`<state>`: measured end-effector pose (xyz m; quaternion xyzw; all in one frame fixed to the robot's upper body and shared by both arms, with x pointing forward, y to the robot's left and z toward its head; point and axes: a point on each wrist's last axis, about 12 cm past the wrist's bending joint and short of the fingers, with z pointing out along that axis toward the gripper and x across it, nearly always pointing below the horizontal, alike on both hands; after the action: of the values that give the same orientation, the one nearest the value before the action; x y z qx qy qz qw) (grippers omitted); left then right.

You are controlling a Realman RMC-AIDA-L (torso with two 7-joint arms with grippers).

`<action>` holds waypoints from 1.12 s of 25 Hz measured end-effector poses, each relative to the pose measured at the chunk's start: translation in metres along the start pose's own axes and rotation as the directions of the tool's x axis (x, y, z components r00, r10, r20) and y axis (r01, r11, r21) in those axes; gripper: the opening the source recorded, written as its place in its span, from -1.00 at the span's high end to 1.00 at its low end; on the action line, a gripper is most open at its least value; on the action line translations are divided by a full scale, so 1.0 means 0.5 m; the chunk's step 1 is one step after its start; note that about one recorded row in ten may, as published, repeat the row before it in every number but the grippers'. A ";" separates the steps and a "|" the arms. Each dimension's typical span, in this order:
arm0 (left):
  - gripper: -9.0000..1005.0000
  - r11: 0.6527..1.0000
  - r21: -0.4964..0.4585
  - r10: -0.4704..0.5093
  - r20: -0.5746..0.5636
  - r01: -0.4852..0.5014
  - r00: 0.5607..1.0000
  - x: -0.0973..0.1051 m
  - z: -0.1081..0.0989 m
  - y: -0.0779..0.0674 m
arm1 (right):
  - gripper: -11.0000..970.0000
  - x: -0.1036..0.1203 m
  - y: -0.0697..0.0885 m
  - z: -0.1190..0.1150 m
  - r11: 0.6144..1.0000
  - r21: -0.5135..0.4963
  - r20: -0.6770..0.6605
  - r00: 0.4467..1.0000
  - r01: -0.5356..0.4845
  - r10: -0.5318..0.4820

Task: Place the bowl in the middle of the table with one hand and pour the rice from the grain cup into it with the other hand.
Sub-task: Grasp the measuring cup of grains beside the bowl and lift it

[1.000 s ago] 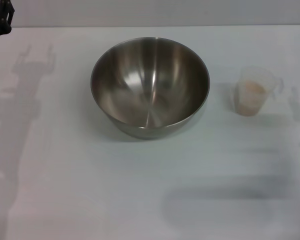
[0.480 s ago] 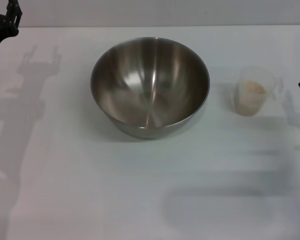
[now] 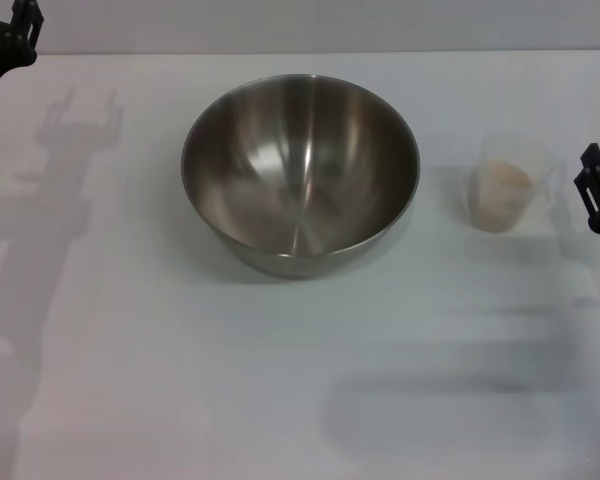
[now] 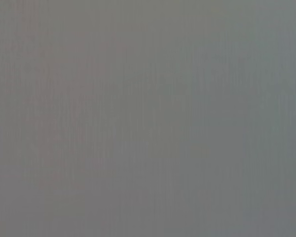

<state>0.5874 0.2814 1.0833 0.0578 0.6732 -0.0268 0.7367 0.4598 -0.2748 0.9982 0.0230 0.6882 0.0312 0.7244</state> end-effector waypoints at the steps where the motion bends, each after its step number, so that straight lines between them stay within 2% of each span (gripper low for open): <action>1: -0.12 1.000 -0.001 0.000 0.004 0.000 1.000 -0.002 0.001 0.000 | -0.48 0.002 0.003 -0.004 1.000 -0.007 -0.008 1.000 -0.004 0.004; 8: -0.12 1.000 0.001 0.002 0.016 -0.002 1.000 -0.005 0.004 0.000 | -0.48 0.009 0.010 -0.016 1.000 -0.007 -0.028 0.999 -0.024 0.023; 16: -0.12 1.000 0.002 0.004 0.023 -0.004 1.000 -0.006 0.004 -0.001 | -0.48 0.016 0.004 -0.034 1.000 0.011 -0.049 0.999 -0.024 0.024; 28: -0.12 1.000 0.003 0.003 0.020 -0.003 1.000 -0.003 -0.001 -0.002 | -0.48 0.024 0.008 -0.027 1.000 0.003 -0.086 0.996 -0.029 0.029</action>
<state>0.5868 0.2805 1.0848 0.0598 0.6655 -0.0274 0.7435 0.4467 -0.2702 0.9858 0.0323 0.7186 0.0420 0.6934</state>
